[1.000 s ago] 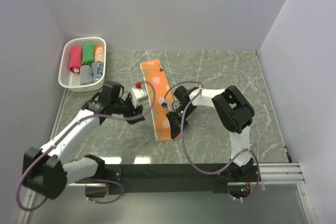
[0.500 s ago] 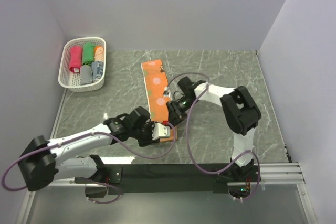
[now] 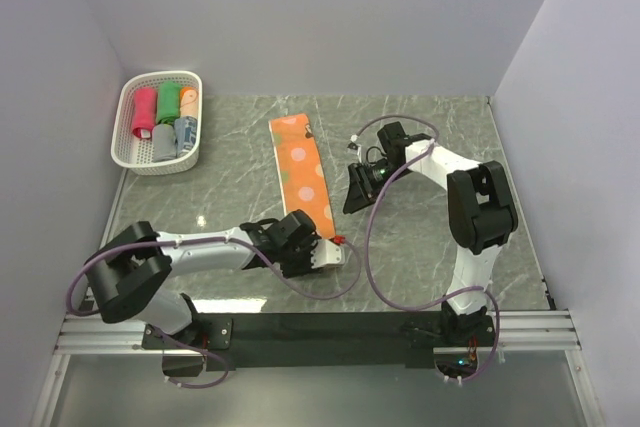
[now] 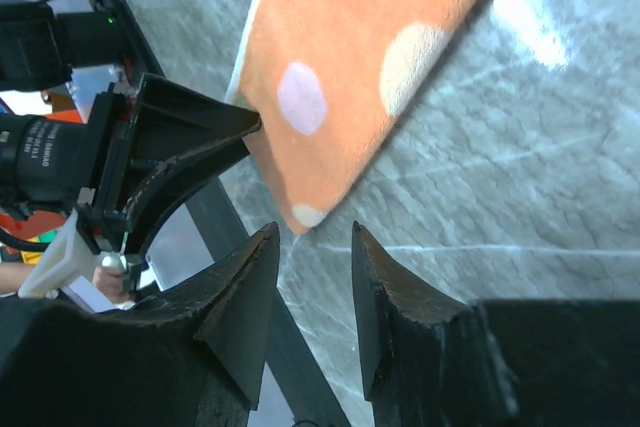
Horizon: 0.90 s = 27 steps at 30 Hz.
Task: Roll the towels
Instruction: Fold the towel
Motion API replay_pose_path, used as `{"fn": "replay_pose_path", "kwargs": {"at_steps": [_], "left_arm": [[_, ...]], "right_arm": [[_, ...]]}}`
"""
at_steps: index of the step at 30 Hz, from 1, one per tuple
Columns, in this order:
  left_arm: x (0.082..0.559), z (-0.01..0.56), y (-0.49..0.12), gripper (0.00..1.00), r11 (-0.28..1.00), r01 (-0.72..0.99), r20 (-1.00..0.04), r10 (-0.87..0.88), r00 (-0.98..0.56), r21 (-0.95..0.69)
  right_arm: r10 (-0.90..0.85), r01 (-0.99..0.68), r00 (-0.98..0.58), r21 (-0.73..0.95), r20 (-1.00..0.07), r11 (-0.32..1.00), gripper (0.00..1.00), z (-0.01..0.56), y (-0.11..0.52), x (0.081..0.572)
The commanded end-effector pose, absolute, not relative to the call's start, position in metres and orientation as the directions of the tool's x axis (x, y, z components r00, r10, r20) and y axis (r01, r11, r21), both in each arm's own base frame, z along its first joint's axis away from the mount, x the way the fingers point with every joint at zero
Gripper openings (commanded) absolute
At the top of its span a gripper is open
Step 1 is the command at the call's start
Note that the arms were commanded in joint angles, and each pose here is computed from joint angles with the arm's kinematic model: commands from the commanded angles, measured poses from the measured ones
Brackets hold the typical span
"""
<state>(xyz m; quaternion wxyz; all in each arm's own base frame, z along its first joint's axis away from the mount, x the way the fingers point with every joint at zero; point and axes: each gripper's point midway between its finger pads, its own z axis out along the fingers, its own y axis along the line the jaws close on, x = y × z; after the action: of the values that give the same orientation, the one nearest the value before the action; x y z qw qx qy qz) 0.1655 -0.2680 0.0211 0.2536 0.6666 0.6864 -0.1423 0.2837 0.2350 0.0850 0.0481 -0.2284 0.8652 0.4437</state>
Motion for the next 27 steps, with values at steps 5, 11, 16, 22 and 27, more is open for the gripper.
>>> {"fn": "replay_pose_path", "kwargs": {"at_steps": [5,11,16,22,27], "left_arm": [[0.153,-0.008,-0.257,0.26,-0.016,0.997,-0.444,0.895,0.048,0.076],[0.132,-0.004,-0.248,0.03,-0.07,0.997,-0.421,0.905,0.053,-0.025],[0.116,0.041,-0.259,0.01,-0.11,0.989,-0.527,0.849,0.04,-0.102],[0.141,0.085,-0.261,0.01,-0.018,0.979,-0.601,0.792,-0.111,-0.204],[0.193,0.092,-0.26,0.01,0.099,0.967,-0.606,0.763,-0.224,-0.233]], "right_arm": [[-0.341,-0.445,-0.891,0.732,-0.301,0.515,0.41,0.093,0.218,0.286],[-0.327,-0.43,-0.899,0.738,-0.292,0.52,0.4,0.093,0.212,0.287],[-0.325,-0.448,-0.891,0.731,-0.317,0.514,0.4,0.1,0.212,0.287],[-0.323,-0.444,-0.893,0.735,-0.314,0.513,0.4,0.101,0.211,0.291],[-0.323,-0.435,-0.896,0.742,-0.303,0.51,0.4,0.099,0.213,0.295]]}}
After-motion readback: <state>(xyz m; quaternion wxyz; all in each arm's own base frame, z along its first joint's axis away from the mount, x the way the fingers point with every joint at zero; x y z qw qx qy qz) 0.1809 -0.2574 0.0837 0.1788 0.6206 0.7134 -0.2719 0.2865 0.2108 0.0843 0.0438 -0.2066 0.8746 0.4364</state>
